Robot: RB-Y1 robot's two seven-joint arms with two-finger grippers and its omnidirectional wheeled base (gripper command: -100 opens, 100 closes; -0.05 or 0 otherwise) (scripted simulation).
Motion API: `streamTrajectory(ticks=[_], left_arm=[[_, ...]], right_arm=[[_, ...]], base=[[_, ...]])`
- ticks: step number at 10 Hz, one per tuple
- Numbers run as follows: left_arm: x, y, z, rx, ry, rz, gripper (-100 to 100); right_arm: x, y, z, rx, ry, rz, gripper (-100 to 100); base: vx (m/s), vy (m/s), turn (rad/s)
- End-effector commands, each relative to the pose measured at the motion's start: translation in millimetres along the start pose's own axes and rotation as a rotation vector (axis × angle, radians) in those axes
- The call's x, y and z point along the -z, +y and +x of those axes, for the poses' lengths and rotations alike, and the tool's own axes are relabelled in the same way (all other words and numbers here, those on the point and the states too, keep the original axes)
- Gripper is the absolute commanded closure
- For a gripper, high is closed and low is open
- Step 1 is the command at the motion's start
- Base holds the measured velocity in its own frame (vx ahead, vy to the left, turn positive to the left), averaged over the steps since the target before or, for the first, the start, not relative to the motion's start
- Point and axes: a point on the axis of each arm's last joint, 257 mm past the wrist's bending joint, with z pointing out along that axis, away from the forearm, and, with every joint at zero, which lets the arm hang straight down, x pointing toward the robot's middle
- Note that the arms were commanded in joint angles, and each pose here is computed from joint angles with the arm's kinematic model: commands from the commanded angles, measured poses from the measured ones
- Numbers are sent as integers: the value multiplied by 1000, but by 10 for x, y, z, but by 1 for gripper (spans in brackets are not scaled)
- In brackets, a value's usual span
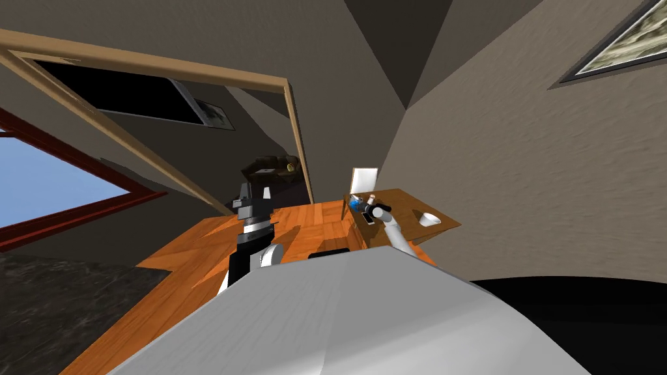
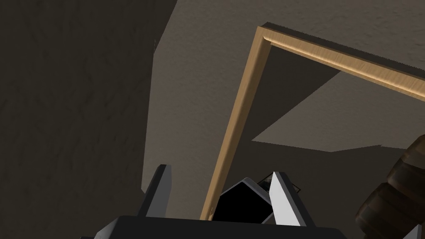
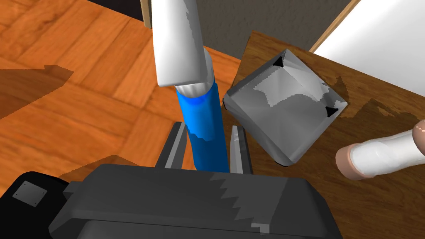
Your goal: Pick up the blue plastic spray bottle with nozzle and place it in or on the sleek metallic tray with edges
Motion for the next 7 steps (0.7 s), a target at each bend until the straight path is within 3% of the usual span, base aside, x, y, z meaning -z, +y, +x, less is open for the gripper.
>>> streamTrajectory(ticks=[1,3,7], left_arm=[[0,0,0,0,0,0,0],[0,0,0,0,0,0,0],[0,0,0,0,0,0,0]], right_arm=[[23,31,-13,-10,-10,7,100],[101,154,-17,-39,-20,10,100],[260,376,-39,-93,-35,11,100]], base=[[153,58,-40],[150,39,-117],[237,36,-149]])
